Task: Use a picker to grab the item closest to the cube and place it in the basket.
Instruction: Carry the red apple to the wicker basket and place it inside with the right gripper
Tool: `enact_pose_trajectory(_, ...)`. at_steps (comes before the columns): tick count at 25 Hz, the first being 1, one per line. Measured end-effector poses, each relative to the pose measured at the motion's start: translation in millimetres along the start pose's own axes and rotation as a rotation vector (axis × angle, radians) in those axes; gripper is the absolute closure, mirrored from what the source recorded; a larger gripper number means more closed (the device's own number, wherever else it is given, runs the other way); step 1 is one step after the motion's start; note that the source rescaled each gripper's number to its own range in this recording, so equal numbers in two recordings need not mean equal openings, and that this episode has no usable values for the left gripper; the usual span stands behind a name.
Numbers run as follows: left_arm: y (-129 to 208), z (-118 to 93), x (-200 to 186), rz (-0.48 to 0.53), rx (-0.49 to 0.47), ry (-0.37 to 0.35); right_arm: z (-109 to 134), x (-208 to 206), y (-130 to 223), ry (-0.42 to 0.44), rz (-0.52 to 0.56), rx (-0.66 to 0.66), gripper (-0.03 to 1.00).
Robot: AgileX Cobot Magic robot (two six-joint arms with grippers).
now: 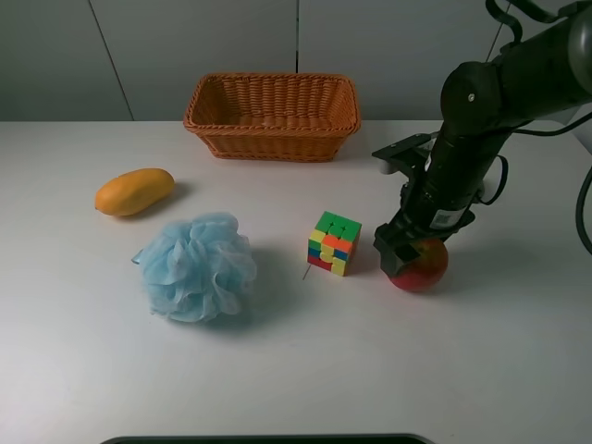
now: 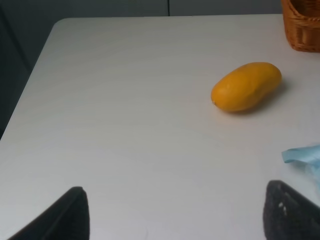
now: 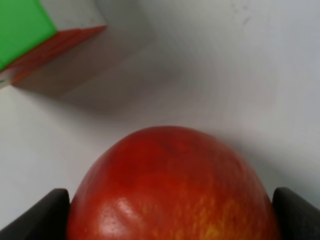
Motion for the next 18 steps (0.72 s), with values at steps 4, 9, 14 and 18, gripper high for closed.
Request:
enact_pose_trajectory(4, 0.0, 0.0, 0.0, 0.0, -0.002, 0.0, -0.1, -5.9, -1.8, 0.003, -0.018, -0.001, 0.93)
enact_pose_trajectory(9, 0.0, 0.0, 0.0, 0.0, -0.002, 0.0, -3.5, -73.2, -31.9, 0.042, -0.249, -0.006, 0.93)
enact_pose_trajectory(14, 0.0, 0.0, 0.0, 0.0, -0.002, 0.0, -9.0, -171.4, -78.5, 0.106, -0.643, -0.007, 0.93)
enact_pose_trajectory(18, 0.0, 0.0, 0.0, 0.0, -0.002, 0.0, -2.0, -214.9, -120.4, 0.119, -0.889, -0.021, 0.93)
Point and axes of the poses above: a point on each arm's last joint axis where the gripper is mounted, x pointing out along that axis toward the gripper, z along the wrist's bending axis when the last joint is at zero, y = z × x, the point moved 6 cm from there along x, pointing out along that axis toward the gripper, and after that the axes turned 1 degree about x, right-handed, at the moved point
